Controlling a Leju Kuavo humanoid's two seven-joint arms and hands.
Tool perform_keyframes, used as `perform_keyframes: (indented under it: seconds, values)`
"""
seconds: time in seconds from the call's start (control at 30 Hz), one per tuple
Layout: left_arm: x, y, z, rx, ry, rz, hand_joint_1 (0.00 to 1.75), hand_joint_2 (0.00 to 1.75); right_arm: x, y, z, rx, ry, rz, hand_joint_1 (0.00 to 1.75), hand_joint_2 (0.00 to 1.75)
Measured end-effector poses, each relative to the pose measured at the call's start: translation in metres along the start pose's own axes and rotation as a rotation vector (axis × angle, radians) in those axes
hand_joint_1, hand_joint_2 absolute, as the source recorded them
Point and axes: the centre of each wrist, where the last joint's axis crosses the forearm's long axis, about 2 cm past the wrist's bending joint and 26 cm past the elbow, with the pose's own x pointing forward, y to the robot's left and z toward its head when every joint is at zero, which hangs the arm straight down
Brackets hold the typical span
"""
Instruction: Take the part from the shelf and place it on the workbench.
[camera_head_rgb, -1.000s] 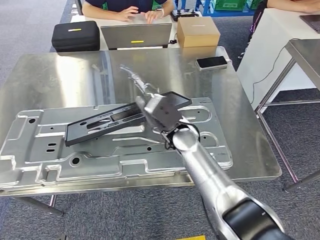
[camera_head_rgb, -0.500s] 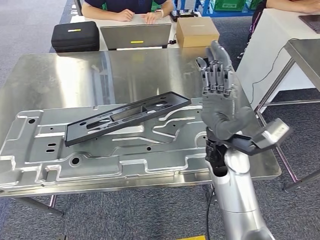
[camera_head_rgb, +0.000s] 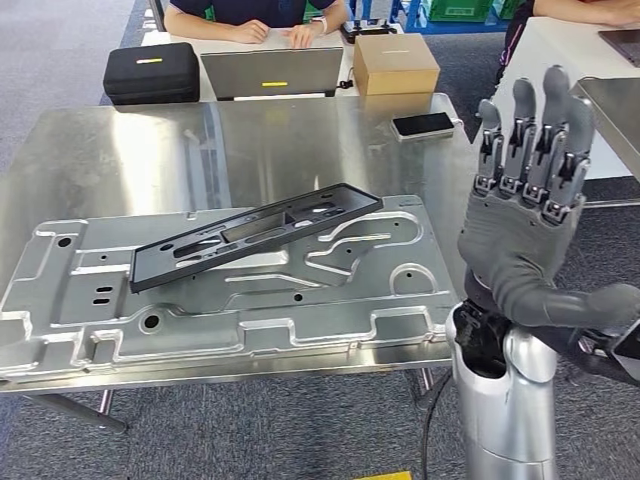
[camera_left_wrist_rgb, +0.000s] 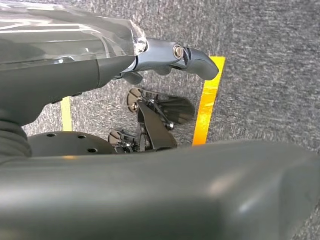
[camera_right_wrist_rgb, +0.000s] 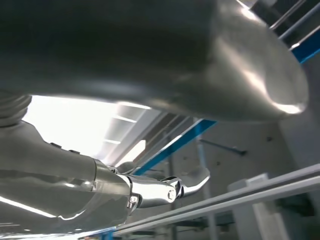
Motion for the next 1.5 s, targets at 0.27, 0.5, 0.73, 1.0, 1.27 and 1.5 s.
perform_keyframes:
  seconds: [0.27,0.5,0.73,1.0,1.27,1.5]
  values:
    - [-0.001,0.001,0.0,0.018,0.002,0.014,0.0,0.0,0.017,0.004,-0.002,0.027,-0.055,0.001,0.0,0.0]
    - [-0.001,0.001,0.0,0.026,0.007,0.012,0.0,0.0,0.021,0.003,0.0,0.037,-0.059,-0.001,0.0,0.0]
    - [-0.001,0.001,0.001,0.029,0.011,0.017,0.0,0.0,0.022,0.004,0.001,0.046,-0.058,-0.006,0.0,0.0]
    - [0.0,0.002,0.0,0.031,0.008,0.02,0.0,0.0,0.022,0.004,0.001,0.052,-0.059,-0.008,0.0,0.0]
    - [0.0,0.0,0.0,0.029,0.009,0.022,0.0,0.0,0.022,0.004,0.002,0.062,-0.055,-0.011,0.0,0.0]
    - [0.0,-0.001,0.0,0.027,0.013,0.023,0.0,0.0,0.024,0.005,0.001,0.073,-0.067,-0.008,0.0,0.0]
